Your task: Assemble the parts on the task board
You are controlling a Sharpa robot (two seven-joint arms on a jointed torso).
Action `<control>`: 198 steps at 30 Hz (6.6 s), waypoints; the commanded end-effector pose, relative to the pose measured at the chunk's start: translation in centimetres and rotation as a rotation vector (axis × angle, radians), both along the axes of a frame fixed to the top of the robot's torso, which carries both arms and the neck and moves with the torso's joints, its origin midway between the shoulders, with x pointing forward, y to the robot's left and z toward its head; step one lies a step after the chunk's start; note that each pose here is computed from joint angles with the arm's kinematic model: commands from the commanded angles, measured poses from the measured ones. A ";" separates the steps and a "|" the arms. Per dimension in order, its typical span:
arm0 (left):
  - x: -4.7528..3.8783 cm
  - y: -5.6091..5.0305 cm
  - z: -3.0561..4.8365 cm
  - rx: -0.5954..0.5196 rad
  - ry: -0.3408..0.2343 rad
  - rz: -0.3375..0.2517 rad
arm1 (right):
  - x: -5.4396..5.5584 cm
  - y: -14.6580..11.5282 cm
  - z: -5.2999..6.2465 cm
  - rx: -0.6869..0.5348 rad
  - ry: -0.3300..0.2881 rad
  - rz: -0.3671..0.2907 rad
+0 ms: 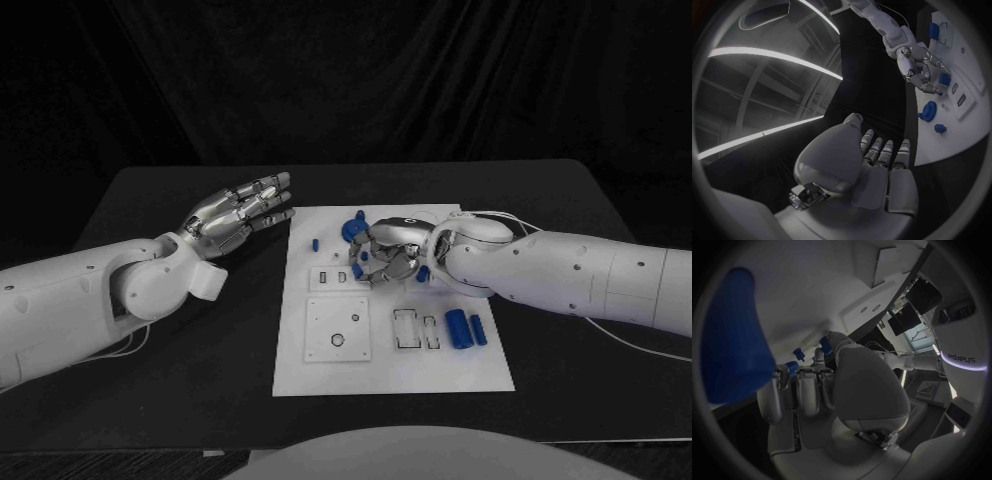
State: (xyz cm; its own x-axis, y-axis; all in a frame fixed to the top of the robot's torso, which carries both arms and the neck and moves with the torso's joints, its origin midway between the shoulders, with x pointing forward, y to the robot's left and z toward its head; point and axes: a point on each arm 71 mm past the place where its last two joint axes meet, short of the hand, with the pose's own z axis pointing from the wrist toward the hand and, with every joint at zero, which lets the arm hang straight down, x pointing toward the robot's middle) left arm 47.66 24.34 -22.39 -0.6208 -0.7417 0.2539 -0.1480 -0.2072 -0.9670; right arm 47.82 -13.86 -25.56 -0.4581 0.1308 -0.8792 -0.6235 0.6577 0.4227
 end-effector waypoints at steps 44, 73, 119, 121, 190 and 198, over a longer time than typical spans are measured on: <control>-0.17 -0.1 0.05 -0.016 -0.014 0.011 | 0.5 -2.8 7.0 0.309 -0.315 -0.013; 3.07 -6.6 7.48 1.204 -0.502 -0.496 | -0.3 -10.0 10.3 0.409 -0.210 -0.368; 4.54 -17.2 5.65 1.631 -0.009 -0.583 | -1.2 -9.3 7.2 0.327 -0.047 -0.380; 4.58 -17.3 5.58 1.629 -0.008 -0.570 | -1.2 -9.3 7.1 0.325 -0.043 -0.379; 5.22 -18.6 0.67 1.554 0.060 -0.520 | -1.2 -9.5 6.4 0.322 -0.034 -0.362; 5.12 -18.9 0.44 1.547 0.057 -0.529 | -1.2 -9.5 6.4 0.321 -0.032 -0.363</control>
